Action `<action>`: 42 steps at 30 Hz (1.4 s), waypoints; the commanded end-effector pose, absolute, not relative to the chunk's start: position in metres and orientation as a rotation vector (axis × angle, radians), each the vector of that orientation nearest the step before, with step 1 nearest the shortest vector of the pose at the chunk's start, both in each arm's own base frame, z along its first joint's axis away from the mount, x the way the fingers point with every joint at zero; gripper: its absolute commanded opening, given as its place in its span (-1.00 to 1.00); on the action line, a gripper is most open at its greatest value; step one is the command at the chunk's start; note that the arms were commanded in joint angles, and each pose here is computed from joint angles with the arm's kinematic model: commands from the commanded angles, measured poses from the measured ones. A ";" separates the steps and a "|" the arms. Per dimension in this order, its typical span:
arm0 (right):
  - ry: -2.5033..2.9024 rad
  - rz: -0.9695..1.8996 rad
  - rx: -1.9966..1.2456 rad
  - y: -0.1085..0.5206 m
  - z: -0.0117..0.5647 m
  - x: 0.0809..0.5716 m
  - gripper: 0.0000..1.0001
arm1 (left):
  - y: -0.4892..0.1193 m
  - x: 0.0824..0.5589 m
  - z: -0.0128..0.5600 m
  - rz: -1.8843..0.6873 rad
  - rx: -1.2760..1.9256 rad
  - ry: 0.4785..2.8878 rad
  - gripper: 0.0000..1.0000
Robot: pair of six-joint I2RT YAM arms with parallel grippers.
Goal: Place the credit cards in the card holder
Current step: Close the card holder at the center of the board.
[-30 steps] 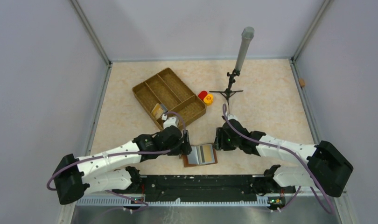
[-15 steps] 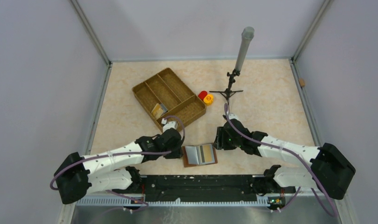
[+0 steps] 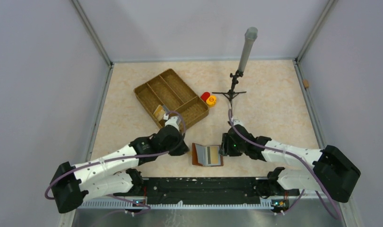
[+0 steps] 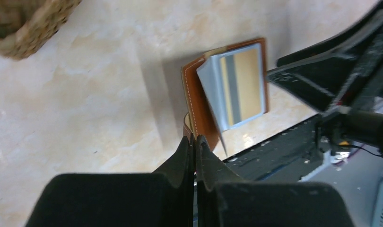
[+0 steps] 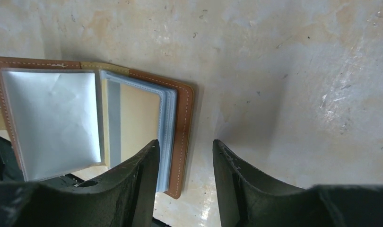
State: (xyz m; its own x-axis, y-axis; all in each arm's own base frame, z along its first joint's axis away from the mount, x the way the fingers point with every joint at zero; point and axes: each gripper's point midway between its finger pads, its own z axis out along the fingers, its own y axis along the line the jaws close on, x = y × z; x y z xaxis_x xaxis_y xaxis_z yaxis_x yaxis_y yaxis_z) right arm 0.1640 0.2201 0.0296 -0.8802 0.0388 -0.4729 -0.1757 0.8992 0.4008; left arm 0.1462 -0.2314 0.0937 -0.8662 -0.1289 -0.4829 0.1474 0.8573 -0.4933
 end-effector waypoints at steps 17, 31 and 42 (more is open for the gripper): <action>2.479 0.605 0.123 0.200 0.032 0.166 0.03 | -0.387 0.163 0.163 -1.510 0.295 2.276 -1.00; 2.282 0.574 0.303 0.151 0.079 0.167 0.38 | -0.416 0.162 0.103 -1.501 0.348 2.389 -1.00; 2.315 0.721 0.289 0.182 0.084 0.166 0.32 | -0.410 0.154 0.100 -1.396 0.503 2.385 -0.07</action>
